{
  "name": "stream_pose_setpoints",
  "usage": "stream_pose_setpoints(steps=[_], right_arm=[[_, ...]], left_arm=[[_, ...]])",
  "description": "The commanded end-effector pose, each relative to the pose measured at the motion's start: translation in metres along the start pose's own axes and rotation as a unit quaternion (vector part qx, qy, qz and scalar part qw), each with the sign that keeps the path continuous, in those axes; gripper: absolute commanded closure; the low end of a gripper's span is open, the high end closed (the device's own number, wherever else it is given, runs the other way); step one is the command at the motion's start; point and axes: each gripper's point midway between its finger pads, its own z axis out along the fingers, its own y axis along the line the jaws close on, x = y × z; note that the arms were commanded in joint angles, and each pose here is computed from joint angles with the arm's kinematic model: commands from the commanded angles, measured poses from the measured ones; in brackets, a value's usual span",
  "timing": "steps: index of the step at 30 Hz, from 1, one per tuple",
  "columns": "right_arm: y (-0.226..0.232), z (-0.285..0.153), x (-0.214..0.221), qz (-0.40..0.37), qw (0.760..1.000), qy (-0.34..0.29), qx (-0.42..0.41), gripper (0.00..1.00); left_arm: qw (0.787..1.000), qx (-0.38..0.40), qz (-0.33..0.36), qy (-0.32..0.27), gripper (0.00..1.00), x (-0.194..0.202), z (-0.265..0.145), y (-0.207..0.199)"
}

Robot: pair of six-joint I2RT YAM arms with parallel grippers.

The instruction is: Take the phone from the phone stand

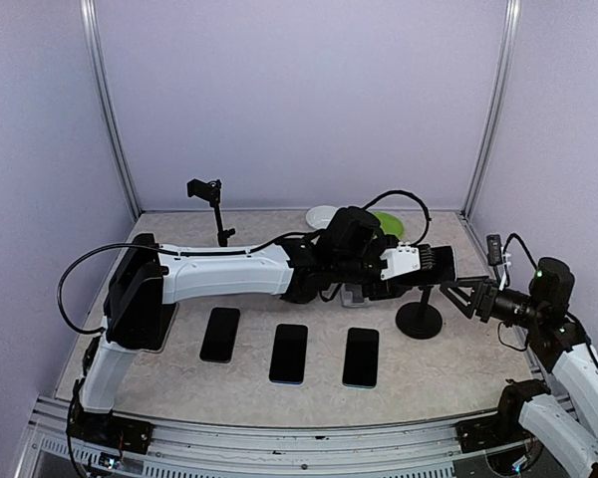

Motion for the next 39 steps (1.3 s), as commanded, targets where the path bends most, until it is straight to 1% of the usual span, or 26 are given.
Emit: stream_pose_setpoints(steps=[1,5,8,17,31,33,34,36,38,39], right_arm=[[-0.002,-0.001,-0.001,0.008,1.0,-0.029,-0.003,0.3],[-0.01,0.001,0.007,0.006,1.0,-0.029,0.005,0.31],[-0.011,0.001,0.009,0.001,1.0,-0.031,0.005,0.33],[-0.015,0.01,0.017,-0.006,0.999,-0.035,0.006,0.38],[-0.006,0.035,0.018,-0.022,0.999,-0.025,-0.009,0.58],[-0.007,0.035,0.02,-0.022,1.0,-0.022,-0.002,0.54],[-0.01,0.033,0.021,-0.02,1.0,-0.022,0.008,0.5],[-0.019,0.029,0.025,-0.015,0.999,-0.028,0.037,0.47],[-0.029,0.024,0.029,0.005,0.997,-0.035,0.065,0.43],[-0.032,0.022,0.032,0.013,0.997,-0.035,0.073,0.39]], left_arm=[[0.998,-0.009,-0.056,-0.03,0.54,-0.019,-0.006,0.007],[0.997,-0.001,-0.065,-0.037,0.55,-0.026,-0.006,-0.002],[0.996,0.007,-0.079,-0.045,0.56,-0.032,-0.006,-0.007],[0.992,0.02,-0.109,-0.064,0.59,-0.042,-0.009,-0.008],[0.99,0.02,-0.12,-0.065,0.62,-0.046,-0.009,-0.012],[0.99,0.017,-0.125,-0.065,0.62,-0.046,-0.01,-0.008],[0.99,0.015,-0.126,-0.064,0.63,-0.045,-0.01,-0.008],[0.99,0.009,-0.127,-0.062,0.63,-0.045,-0.012,-0.005],[0.99,0.006,-0.125,-0.06,0.64,-0.042,-0.014,-0.004],[0.991,0.001,-0.122,-0.059,0.64,-0.041,-0.015,-0.002]])
